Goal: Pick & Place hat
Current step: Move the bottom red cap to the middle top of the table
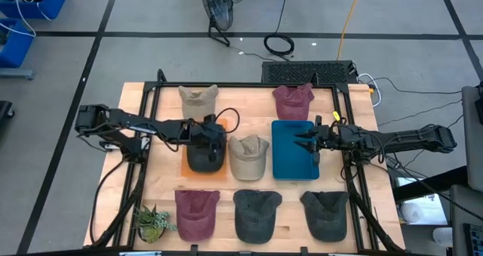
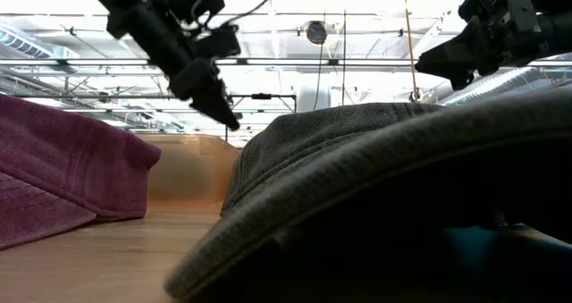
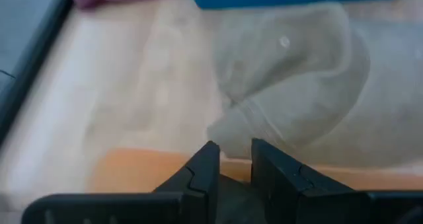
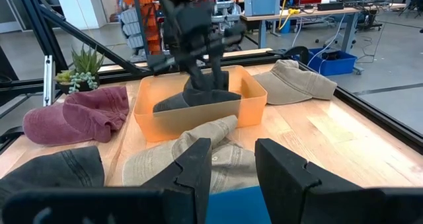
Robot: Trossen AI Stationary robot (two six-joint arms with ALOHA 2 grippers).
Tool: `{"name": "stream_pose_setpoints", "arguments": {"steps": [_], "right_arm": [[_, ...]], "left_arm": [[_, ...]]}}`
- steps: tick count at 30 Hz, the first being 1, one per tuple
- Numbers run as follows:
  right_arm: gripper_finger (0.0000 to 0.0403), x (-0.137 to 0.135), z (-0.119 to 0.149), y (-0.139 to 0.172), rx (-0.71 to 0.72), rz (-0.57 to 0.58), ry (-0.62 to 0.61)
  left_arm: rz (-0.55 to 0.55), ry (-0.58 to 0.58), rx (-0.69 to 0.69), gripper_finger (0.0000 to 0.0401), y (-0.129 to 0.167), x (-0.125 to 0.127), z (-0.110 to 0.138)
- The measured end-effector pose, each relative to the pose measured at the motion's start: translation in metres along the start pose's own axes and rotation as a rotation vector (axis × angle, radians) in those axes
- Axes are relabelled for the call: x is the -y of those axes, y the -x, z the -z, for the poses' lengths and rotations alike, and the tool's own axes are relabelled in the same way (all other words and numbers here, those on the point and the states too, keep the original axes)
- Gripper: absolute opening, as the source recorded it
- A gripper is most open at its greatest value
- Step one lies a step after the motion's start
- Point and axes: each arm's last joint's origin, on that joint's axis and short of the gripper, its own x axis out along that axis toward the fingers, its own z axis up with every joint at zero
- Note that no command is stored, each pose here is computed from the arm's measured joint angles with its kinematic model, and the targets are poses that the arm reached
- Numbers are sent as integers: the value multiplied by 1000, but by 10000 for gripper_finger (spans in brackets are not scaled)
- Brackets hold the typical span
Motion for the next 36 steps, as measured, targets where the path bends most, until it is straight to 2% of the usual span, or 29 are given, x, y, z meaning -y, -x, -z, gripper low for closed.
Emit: {"name": "stream_pose_setpoints", "arguments": {"steps": [8,12,15,17,21,25,31,36], "right_arm": [[105,0,2,0,-22,3,4],[105,0,2,0,-22,3,4],[105,0,2,0,-18,3,-4],[105,0,2,0,-20,2,-4],[105,0,2,0,-19,2,-4],[105,0,1,0,-10,1,-22],[105,0,0,-1,5,-1,-42],[105,0,-2,-1,16,-5,-56]], "left_arm": [[-16,57,-78,93,43,-10,-13],[-64,59,-108,93,59,-14,-9],[-88,139,-147,93,68,-19,-4],[10,184,-150,93,74,-17,-3],[283,203,-157,93,84,-1,-3],[340,182,-83,93,94,24,-10],[387,145,-87,93,106,56,-7],[446,176,-54,93,117,79,-7]]}}
